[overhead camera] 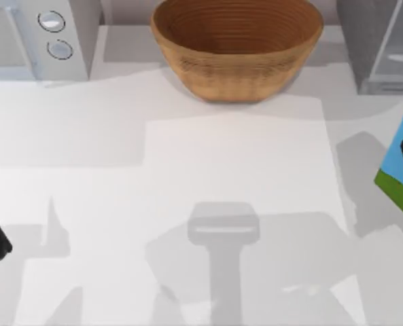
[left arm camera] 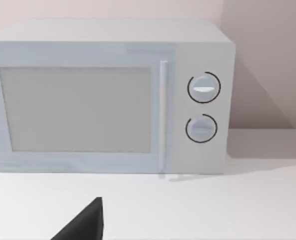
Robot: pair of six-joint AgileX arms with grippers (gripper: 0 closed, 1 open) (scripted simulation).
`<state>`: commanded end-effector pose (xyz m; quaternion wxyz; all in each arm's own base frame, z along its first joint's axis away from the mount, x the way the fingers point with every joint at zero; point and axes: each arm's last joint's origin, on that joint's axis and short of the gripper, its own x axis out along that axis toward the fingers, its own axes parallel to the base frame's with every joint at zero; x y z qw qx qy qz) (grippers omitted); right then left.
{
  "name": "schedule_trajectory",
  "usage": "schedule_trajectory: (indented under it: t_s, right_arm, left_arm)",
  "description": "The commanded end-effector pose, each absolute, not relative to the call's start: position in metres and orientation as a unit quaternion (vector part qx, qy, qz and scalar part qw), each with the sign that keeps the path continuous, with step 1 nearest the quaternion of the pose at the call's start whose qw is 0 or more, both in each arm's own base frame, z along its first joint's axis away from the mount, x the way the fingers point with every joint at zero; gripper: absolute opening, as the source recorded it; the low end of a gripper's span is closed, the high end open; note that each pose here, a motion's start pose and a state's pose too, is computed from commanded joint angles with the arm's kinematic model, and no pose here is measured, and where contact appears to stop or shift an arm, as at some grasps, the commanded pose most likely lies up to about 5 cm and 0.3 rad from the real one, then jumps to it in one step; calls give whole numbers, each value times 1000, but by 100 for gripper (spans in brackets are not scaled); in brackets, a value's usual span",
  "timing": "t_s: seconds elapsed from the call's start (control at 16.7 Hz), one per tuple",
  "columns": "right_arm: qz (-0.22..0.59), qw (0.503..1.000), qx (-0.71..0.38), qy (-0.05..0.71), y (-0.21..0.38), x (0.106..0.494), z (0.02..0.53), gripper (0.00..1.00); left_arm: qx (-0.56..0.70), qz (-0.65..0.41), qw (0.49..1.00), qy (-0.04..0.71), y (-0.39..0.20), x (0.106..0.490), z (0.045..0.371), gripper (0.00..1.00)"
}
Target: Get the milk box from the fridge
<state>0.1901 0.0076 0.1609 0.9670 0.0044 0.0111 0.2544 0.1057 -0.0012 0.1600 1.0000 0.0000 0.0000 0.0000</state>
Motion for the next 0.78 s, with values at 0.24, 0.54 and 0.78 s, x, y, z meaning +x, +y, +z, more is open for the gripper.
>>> schedule_trajectory:
  t_s: [0.24,0.54,0.78]
  right_arm:
    - [320,947,6,10,9,210,143,0]
    - [368,930,1,2,9,222,127,0]
    - [372,928,0,0,9,223,126,0]
  left_arm:
    - [0,0,1000,0,-1,106,160,100]
    - [0,0,1000,0,-1,106,160,100]
    - [0,0,1000,0,-1,106,160,100]
